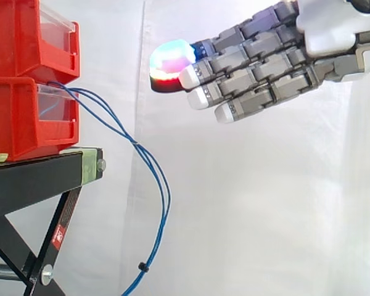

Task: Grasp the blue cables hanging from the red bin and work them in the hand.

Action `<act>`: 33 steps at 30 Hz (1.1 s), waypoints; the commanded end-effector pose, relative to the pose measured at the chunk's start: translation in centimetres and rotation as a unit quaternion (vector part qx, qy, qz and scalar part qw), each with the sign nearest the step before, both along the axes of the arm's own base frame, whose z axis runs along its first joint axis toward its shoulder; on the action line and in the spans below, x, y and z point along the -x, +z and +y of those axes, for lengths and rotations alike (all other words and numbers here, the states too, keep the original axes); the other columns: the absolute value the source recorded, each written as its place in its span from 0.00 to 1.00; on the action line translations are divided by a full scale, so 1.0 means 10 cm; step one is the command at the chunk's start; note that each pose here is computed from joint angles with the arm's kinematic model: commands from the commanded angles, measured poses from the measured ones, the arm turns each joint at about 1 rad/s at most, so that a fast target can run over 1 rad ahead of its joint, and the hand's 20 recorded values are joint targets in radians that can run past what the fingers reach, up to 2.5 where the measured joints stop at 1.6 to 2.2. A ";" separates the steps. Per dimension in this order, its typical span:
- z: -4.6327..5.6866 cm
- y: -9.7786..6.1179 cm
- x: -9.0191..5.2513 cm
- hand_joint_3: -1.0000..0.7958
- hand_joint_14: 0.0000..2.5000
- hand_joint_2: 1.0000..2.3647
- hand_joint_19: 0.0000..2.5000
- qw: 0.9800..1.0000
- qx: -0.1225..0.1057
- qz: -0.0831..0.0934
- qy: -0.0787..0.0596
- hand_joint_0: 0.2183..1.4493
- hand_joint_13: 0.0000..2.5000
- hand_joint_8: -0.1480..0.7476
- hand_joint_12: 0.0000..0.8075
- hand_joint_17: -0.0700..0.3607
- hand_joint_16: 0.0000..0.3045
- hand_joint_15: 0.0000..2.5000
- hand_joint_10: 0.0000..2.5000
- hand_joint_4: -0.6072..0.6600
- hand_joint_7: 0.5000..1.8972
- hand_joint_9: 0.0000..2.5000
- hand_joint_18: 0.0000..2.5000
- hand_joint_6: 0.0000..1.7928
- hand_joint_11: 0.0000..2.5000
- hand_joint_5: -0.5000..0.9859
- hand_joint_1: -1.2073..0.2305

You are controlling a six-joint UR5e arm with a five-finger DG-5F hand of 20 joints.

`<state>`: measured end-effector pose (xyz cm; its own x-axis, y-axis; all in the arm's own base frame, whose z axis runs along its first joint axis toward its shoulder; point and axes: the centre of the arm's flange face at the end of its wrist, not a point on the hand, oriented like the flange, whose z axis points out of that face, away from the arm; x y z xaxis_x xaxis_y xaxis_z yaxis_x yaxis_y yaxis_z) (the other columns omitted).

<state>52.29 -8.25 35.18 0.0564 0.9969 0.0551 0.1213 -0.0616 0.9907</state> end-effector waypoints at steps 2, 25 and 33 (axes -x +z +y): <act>-0.02 -0.04 -0.01 0.07 0.00 0.00 0.01 1.000 0.001 0.004 -0.001 0.52 0.13 0.53 0.41 0.36 0.12 0.06 0.00 0.70 0.11 0.16 0.07 0.00 0.02 0.25 0.46; -0.08 -0.45 0.14 0.07 0.00 0.00 0.01 0.999 0.036 -0.021 0.024 0.52 0.13 0.53 0.41 0.36 0.12 0.06 0.00 0.70 0.12 0.16 0.07 0.00 0.02 0.25 0.46; -0.10 -1.04 0.11 0.07 0.00 0.00 0.01 0.999 0.033 -0.009 0.019 0.52 0.13 0.53 0.41 0.36 0.12 0.06 0.00 0.70 0.12 0.17 0.07 0.00 0.02 0.25 0.46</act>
<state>51.12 -9.47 26.76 0.0224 0.9996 -0.0196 0.1091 0.0170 0.9939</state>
